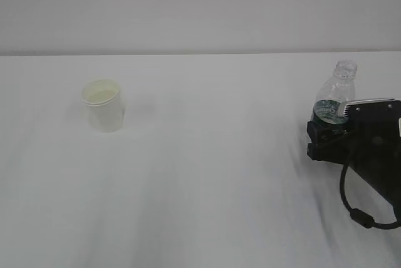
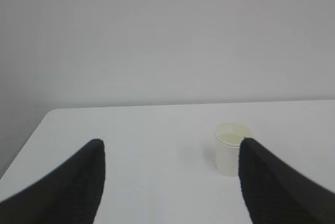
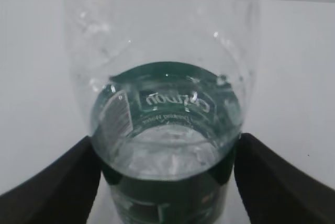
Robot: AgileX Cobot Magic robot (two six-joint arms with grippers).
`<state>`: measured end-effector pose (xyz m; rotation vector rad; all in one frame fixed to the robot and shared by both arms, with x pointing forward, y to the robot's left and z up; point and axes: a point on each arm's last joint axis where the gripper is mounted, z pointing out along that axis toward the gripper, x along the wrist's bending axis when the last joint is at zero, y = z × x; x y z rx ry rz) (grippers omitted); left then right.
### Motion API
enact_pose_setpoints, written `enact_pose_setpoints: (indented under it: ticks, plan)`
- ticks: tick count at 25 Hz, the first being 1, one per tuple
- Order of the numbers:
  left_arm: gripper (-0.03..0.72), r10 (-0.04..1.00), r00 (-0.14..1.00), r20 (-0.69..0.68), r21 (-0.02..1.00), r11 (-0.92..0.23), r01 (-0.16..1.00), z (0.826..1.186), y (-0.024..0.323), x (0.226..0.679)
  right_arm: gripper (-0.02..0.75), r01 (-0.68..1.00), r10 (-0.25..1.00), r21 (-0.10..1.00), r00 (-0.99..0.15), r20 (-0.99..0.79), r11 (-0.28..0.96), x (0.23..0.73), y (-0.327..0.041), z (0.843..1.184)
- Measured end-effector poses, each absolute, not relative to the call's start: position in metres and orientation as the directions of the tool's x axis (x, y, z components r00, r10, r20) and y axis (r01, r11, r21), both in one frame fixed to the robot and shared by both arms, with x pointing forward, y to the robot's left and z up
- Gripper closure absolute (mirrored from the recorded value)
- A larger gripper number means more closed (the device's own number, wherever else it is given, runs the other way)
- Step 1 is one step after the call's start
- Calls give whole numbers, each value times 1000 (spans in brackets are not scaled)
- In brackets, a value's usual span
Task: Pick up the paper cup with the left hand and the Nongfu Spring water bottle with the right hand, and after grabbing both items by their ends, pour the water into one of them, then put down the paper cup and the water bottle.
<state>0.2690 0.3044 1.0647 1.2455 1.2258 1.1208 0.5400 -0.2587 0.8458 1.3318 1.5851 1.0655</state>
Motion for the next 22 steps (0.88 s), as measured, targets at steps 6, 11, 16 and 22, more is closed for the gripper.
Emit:
enact_pose_setpoints:
  ticks: [6,11,16,22]
  plan:
    - [111,998,50,-36,998,33,52,1065,304,269,142,299,992,952,-126,-29,65,531,-260,862]
    - [111,998,51,-37,998,35,52,1065,304,269,143,286,992,956,-125,-26,61,514,-262,877]
    - [111,995,65,-71,996,67,62,1064,303,269,144,291,992,955,-125,-26,62,481,-267,890]
    - [111,994,66,-82,994,77,81,1064,303,268,145,229,993,972,-115,-20,46,450,-272,921]
